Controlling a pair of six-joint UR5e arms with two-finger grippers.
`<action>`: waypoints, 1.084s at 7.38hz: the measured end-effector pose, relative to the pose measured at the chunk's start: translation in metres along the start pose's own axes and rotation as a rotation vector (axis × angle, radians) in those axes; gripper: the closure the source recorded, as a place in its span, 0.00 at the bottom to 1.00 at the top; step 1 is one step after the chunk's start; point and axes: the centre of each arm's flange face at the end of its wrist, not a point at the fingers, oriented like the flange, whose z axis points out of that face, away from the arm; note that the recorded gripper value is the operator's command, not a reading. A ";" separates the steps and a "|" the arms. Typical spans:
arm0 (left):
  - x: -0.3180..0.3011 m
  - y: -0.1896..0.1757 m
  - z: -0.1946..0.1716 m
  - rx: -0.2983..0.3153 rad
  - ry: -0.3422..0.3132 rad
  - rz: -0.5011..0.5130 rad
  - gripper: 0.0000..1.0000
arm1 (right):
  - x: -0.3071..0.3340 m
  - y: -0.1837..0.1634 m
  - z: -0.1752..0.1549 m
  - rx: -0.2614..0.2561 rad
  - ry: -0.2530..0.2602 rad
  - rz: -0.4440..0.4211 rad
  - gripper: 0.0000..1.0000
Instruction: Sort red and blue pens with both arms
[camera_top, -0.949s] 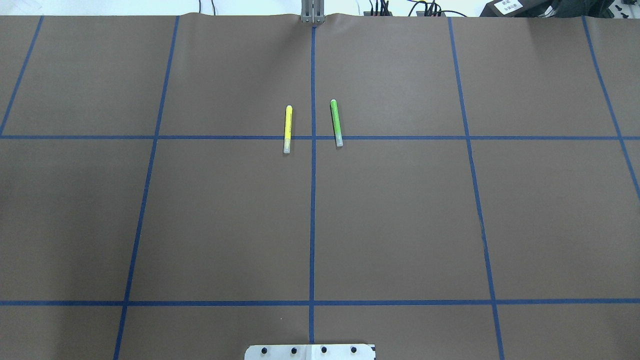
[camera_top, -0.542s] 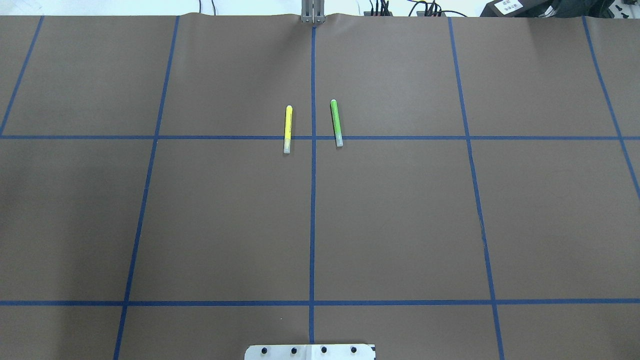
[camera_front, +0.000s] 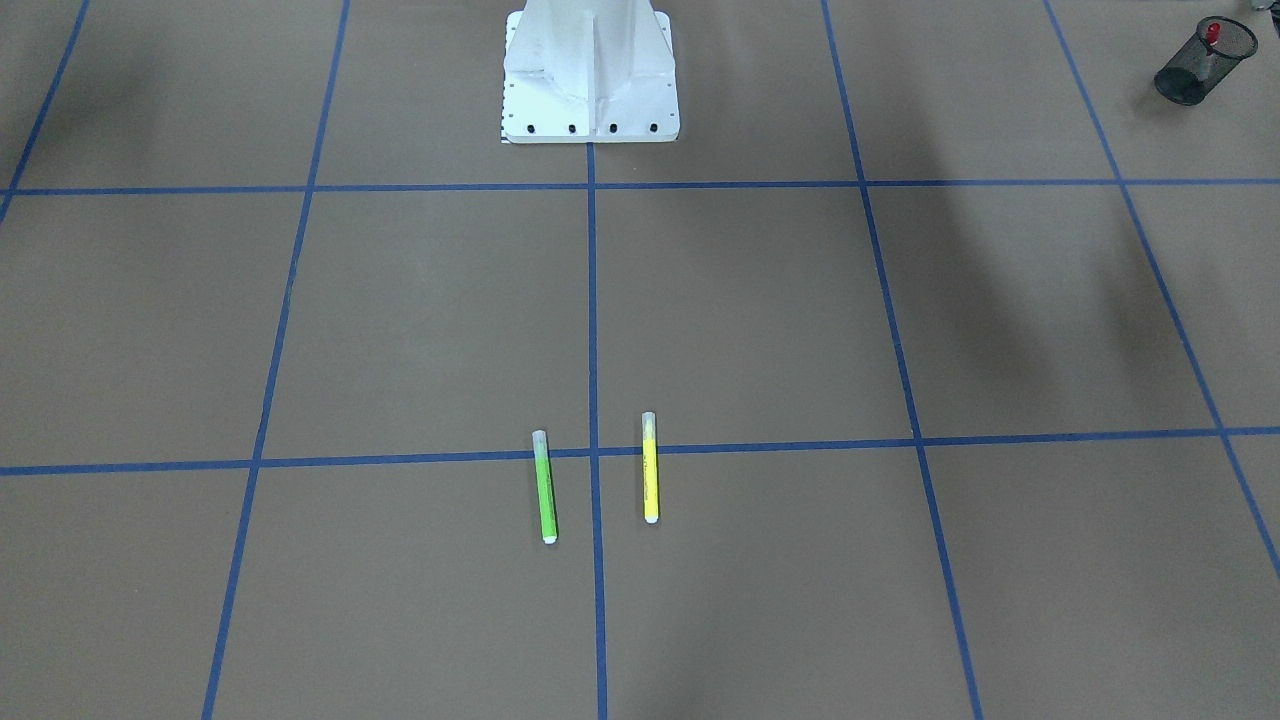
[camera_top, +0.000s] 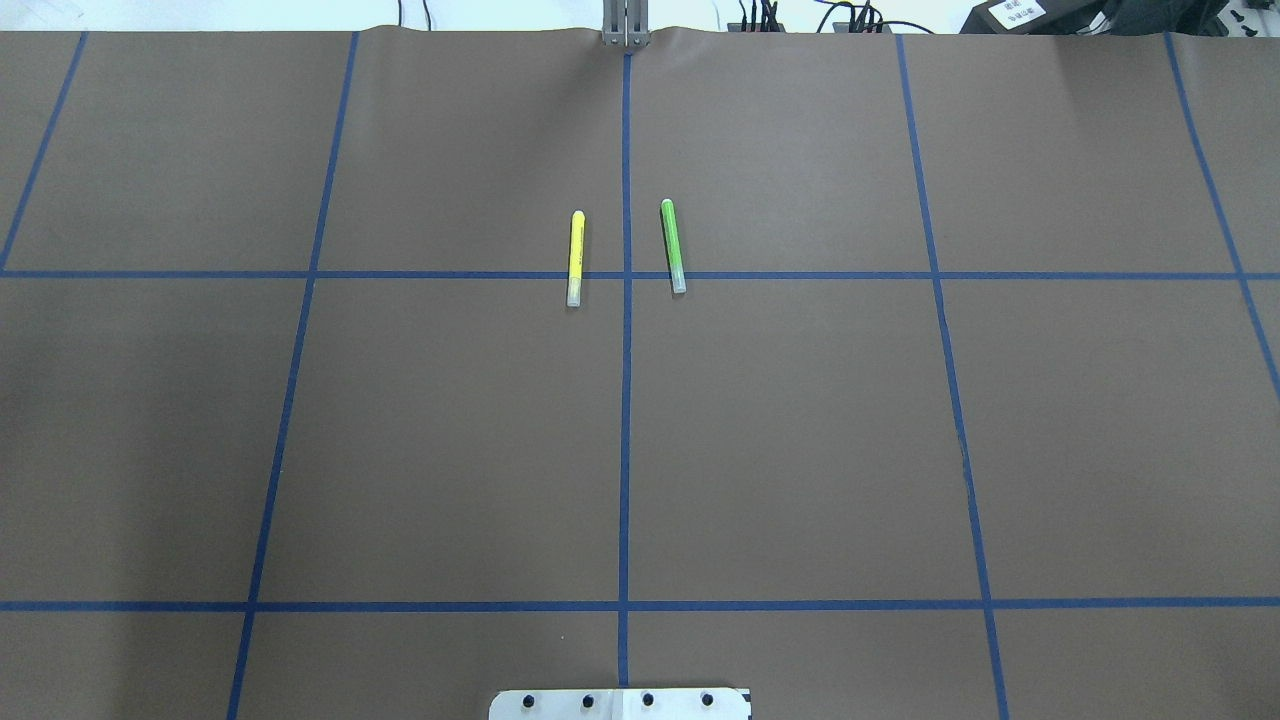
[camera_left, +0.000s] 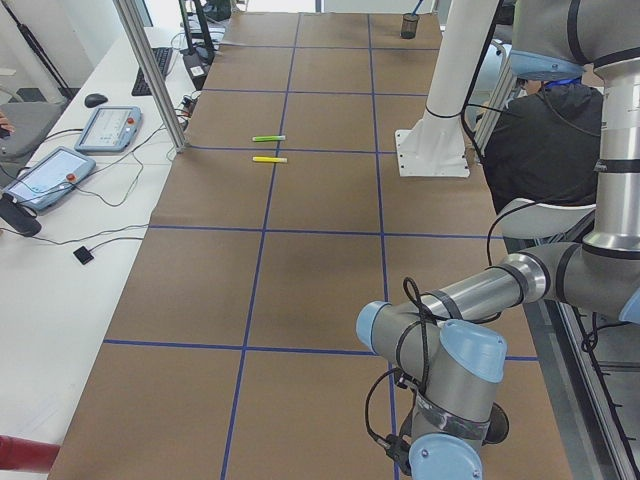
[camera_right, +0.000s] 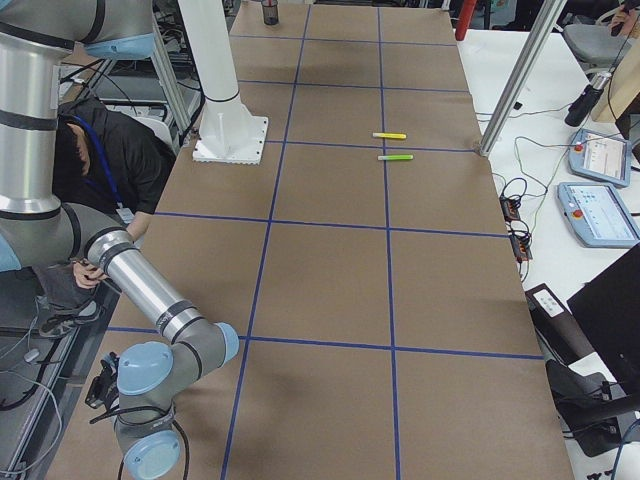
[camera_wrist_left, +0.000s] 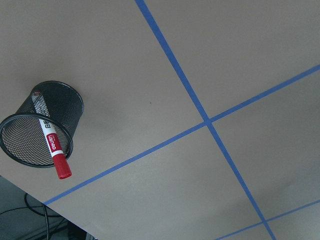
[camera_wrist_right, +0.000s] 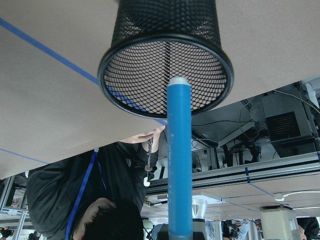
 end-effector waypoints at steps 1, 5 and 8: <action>0.000 0.000 0.000 -0.001 0.000 0.000 0.00 | 0.000 -0.002 0.000 0.007 -0.016 0.004 0.27; 0.004 0.001 -0.003 0.014 -0.002 0.015 0.00 | -0.014 -0.012 -0.031 0.082 -0.012 -0.001 0.00; 0.059 0.002 -0.044 0.097 -0.040 0.119 0.00 | -0.057 -0.020 -0.115 0.282 0.102 -0.066 0.00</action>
